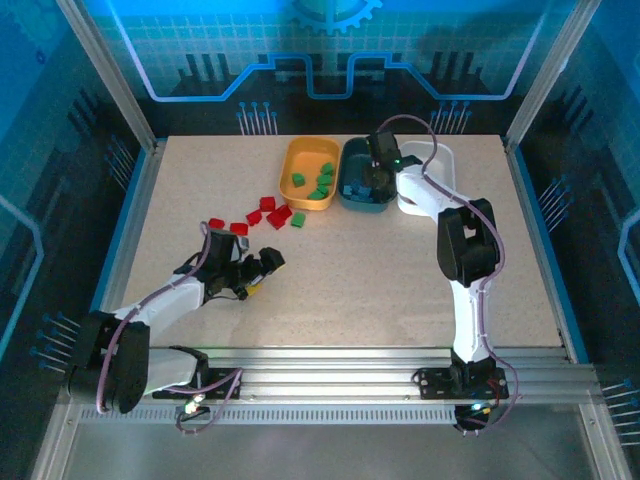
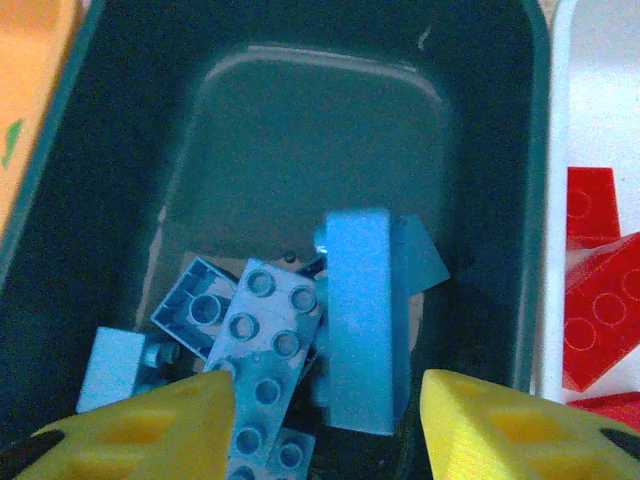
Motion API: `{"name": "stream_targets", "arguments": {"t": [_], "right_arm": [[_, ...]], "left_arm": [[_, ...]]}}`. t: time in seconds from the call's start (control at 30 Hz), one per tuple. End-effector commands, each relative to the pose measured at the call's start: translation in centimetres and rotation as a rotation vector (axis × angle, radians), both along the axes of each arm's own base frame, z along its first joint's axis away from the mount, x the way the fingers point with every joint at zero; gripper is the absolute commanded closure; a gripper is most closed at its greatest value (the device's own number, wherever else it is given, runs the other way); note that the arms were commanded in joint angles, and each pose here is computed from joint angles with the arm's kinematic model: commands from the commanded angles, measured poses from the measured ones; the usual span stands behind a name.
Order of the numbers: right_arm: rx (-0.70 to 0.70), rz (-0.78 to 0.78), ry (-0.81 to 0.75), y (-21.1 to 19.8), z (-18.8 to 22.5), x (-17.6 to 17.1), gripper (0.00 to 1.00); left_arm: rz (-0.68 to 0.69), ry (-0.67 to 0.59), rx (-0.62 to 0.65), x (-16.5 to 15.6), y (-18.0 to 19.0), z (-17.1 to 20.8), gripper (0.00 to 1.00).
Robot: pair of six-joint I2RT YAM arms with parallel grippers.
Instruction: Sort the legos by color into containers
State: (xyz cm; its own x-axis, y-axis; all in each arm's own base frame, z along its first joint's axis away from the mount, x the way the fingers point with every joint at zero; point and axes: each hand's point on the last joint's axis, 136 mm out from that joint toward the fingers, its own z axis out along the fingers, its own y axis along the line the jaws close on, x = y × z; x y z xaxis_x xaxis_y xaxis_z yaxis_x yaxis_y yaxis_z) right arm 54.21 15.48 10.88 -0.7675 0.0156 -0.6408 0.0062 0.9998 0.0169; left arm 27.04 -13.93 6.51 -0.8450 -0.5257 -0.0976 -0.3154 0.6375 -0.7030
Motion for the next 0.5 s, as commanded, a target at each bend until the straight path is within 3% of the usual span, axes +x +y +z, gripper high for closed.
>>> {"name": "stream_targets", "arguments": {"t": [0.0, 0.2, 0.37, 0.47], "right_arm": [[0.001, -0.002, -0.076, -0.3, 4.3, -0.9, 0.42], [0.07, 0.025, -0.182, 3.8, 7.8, -6.6, 0.35], [0.096, 0.034, -0.167, 10.7, 4.9, -11.4, 0.26], [0.119, 0.012, -0.129, 14.4, 2.4, -12.6, 0.23]], "left_arm": [[-0.032, -0.05, 0.021, 0.8, -0.2, 1.5, 0.01], [0.093, -0.067, 0.116, 1.1, 3.0, 2.4, 0.01], [0.28, -0.042, 0.107, 0.8, 7.2, 2.5, 0.01], [0.317, -0.059, 0.101, 0.3, 8.3, 3.0, 0.01]]}}
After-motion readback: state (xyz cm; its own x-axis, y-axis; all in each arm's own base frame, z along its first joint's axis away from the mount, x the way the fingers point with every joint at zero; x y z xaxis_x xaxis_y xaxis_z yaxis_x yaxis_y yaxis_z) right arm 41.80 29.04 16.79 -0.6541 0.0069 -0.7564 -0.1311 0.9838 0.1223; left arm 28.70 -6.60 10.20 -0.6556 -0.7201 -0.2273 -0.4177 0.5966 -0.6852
